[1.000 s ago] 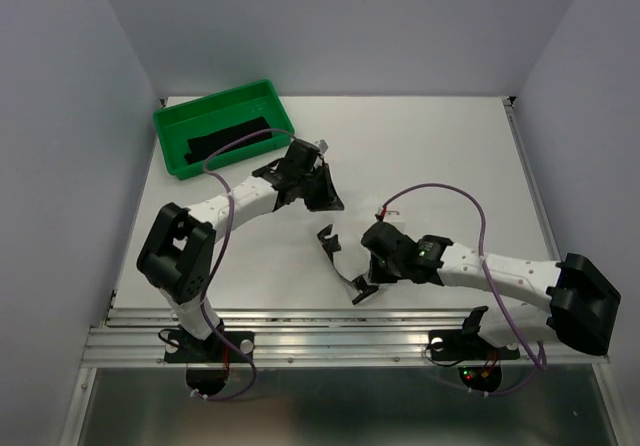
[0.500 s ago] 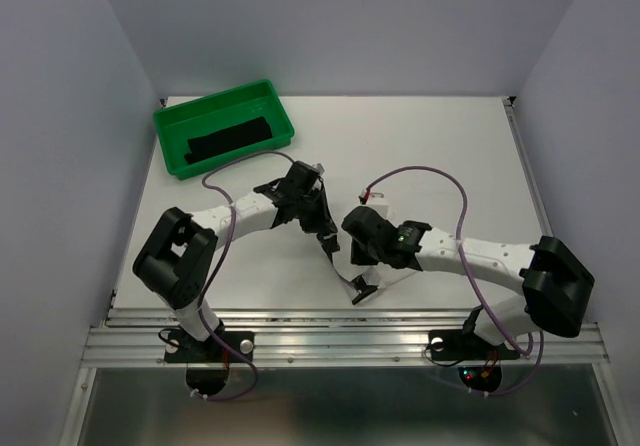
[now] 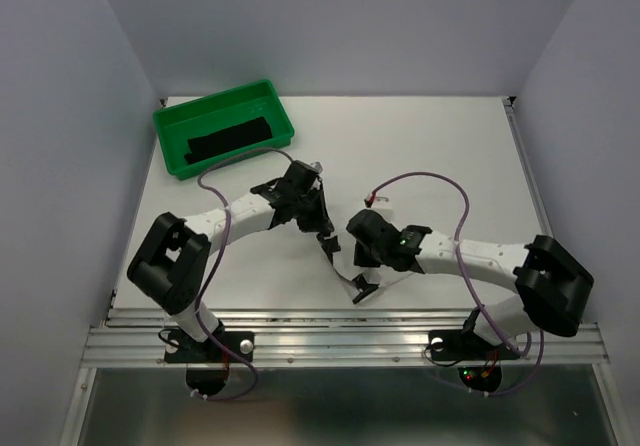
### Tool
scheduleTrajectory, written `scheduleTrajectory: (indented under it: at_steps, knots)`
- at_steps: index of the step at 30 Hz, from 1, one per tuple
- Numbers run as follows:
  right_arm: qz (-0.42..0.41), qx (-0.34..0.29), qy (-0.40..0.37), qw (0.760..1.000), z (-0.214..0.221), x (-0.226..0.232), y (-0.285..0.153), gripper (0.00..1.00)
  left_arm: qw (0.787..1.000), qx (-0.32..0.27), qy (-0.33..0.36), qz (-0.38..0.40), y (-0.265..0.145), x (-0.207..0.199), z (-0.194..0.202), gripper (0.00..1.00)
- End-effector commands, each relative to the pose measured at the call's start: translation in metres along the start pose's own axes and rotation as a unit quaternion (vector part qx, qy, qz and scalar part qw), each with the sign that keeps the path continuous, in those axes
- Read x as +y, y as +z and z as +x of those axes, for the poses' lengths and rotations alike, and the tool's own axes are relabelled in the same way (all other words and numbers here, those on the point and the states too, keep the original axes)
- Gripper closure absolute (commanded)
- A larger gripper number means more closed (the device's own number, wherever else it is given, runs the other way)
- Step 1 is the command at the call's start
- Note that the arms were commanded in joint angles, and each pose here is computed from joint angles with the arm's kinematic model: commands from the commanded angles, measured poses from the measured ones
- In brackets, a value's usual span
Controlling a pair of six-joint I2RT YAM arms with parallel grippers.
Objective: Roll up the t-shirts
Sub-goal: Roll the T-shirt to the center of the board.
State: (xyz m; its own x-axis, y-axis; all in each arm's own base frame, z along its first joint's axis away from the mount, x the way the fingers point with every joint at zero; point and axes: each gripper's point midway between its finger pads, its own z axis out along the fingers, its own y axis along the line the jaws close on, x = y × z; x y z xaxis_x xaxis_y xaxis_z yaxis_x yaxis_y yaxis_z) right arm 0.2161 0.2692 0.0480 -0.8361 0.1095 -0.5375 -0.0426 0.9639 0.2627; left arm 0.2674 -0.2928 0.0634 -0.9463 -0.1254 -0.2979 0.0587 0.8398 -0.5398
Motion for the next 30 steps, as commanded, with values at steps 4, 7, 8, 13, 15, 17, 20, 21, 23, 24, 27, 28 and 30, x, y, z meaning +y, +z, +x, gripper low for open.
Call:
scheduleTrajectory:
  at_steps: [4, 7, 8, 13, 15, 17, 20, 21, 23, 24, 27, 28, 30]
  knots:
    - [-0.029, -0.036, 0.009, 0.999, -0.022, -0.005, -0.049, 0.95, 0.998, -0.037, 0.034, 0.027, -0.039, -0.024, -0.009, 1.00]
    - [-0.032, -0.017, 0.003, 0.999, -0.015, -0.010, -0.059, 0.95, 0.999, -0.016, 0.031, 0.020, -0.028, -0.016, 0.007, 1.00]
    - [-0.034, -0.010, 0.002, 0.999, -0.010, -0.012, -0.060, 0.95, 0.999, -0.015, 0.030, 0.022, -0.025, -0.016, 0.009, 1.00]
    - [-0.061, 0.045, 0.017, 0.997, 0.022, -0.014, -0.058, 0.95, 1.000, 0.007, 0.025, 0.001, -0.003, -0.002, 0.021, 1.00]
    - [-0.045, 0.071, 0.022, 0.996, 0.042, -0.027, -0.047, 0.95, 1.000, 0.013, 0.025, -0.009, 0.006, 0.004, 0.023, 1.00]
    - [-0.026, 0.096, 0.009, 0.995, 0.063, -0.038, -0.035, 0.95, 0.999, 0.019, 0.027, -0.022, 0.015, 0.011, 0.025, 1.00]
    - [0.010, 0.112, -0.009, 0.994, 0.074, -0.051, -0.025, 0.95, 0.999, 0.024, 0.036, -0.024, 0.018, 0.010, 0.022, 1.00]
    - [0.024, 0.111, -0.024, 0.993, 0.074, -0.052, -0.025, 0.96, 0.999, 0.023, 0.039, -0.029, 0.017, 0.008, 0.019, 1.00]
    - [0.030, 0.098, -0.041, 0.994, 0.068, -0.050, -0.031, 0.96, 0.998, 0.015, 0.051, -0.034, 0.012, 0.005, 0.012, 1.00]
    - [0.028, 0.073, -0.039, 0.996, 0.055, -0.047, -0.036, 0.95, 0.998, 0.009, 0.056, -0.036, 0.008, 0.003, 0.007, 1.00]
    - [0.016, 0.033, -0.055, 0.998, 0.029, -0.031, -0.054, 0.93, 0.997, -0.017, 0.071, -0.038, -0.012, -0.011, -0.012, 1.00]
    - [0.000, 0.017, -0.058, 0.998, 0.017, -0.016, -0.064, 0.92, 0.996, -0.027, 0.075, -0.039, -0.020, -0.017, -0.019, 1.00]
    - [0.004, 0.004, -0.086, 0.996, 0.013, -0.008, -0.074, 0.88, 0.995, -0.052, 0.082, -0.029, -0.038, -0.028, -0.034, 1.00]
